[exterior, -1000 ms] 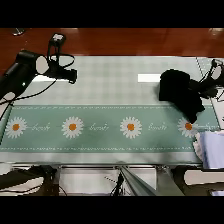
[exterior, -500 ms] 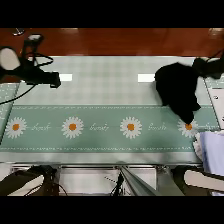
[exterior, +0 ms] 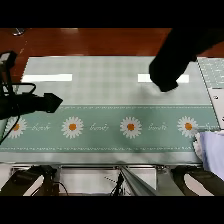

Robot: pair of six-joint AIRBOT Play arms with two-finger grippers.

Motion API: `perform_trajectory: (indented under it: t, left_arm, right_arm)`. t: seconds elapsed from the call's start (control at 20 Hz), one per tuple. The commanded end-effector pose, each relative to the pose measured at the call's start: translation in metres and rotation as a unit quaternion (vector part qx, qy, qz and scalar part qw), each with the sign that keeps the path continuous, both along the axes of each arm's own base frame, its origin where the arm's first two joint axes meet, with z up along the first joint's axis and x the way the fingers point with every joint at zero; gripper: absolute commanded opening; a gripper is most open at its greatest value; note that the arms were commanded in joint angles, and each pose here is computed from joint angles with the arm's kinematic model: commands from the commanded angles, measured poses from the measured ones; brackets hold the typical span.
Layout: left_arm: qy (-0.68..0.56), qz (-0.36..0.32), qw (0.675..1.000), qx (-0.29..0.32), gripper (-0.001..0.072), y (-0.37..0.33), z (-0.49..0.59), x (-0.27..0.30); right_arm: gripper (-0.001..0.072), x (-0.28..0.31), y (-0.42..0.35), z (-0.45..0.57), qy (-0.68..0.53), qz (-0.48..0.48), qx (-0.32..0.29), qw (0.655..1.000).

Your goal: Fold the shirts.

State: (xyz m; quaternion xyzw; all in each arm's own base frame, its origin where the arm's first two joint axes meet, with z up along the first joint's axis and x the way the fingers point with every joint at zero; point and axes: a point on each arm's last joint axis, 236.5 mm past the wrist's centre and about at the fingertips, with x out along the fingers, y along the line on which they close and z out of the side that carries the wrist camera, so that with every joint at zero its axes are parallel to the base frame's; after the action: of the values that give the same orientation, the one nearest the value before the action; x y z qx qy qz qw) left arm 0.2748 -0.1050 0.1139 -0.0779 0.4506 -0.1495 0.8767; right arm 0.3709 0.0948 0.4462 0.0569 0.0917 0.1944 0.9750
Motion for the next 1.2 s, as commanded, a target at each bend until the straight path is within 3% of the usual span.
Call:
perform_trajectory:
  t: [0.0,0.3,0.6,0.9,0.95,1.0,1.05,1.15]
  left_arm:
    - [0.012,0.005,1.000,-0.010,0.0705,-0.001,-0.016,-0.012]
    - [-0.019,0.013,1.000,-0.018,0.0705,-0.002,-0.008,0.001]
    - [-0.021,0.014,1.000,-0.018,0.0705,-0.002,-0.007,0.002]
    - [-0.018,0.014,1.000,-0.018,0.0706,-0.002,-0.009,0.003]
    - [-0.016,0.014,1.000,-0.018,0.0706,-0.002,-0.009,0.003]
    - [-0.014,0.014,1.000,-0.018,0.0705,-0.002,-0.011,0.003]
    - [-0.012,0.013,1.000,-0.022,0.0705,-0.004,-0.011,0.003]
    - [-0.005,0.011,0.999,-0.039,0.0705,-0.011,-0.011,0.002]
  right_arm:
    - [0.0019,-0.047,0.043,0.042,-0.056,0.065,-0.009,0.996]
    - [0.0019,-0.061,0.134,-0.069,0.109,0.202,-0.078,0.970]
    - [0.0020,-0.073,0.240,-0.281,0.327,0.267,-0.081,0.903]
    - [0.0021,-0.140,0.317,-0.420,0.487,0.309,-0.064,0.814]
    - [0.0076,-0.145,0.323,-0.428,0.495,0.312,-0.064,0.808]
    - [0.0424,-0.144,0.323,-0.434,0.497,0.309,-0.070,0.808]
    - [0.0632,-0.130,0.315,-0.432,0.489,0.296,-0.072,0.817]
    - [0.0628,-0.088,0.282,-0.408,0.482,0.261,-0.044,0.835]
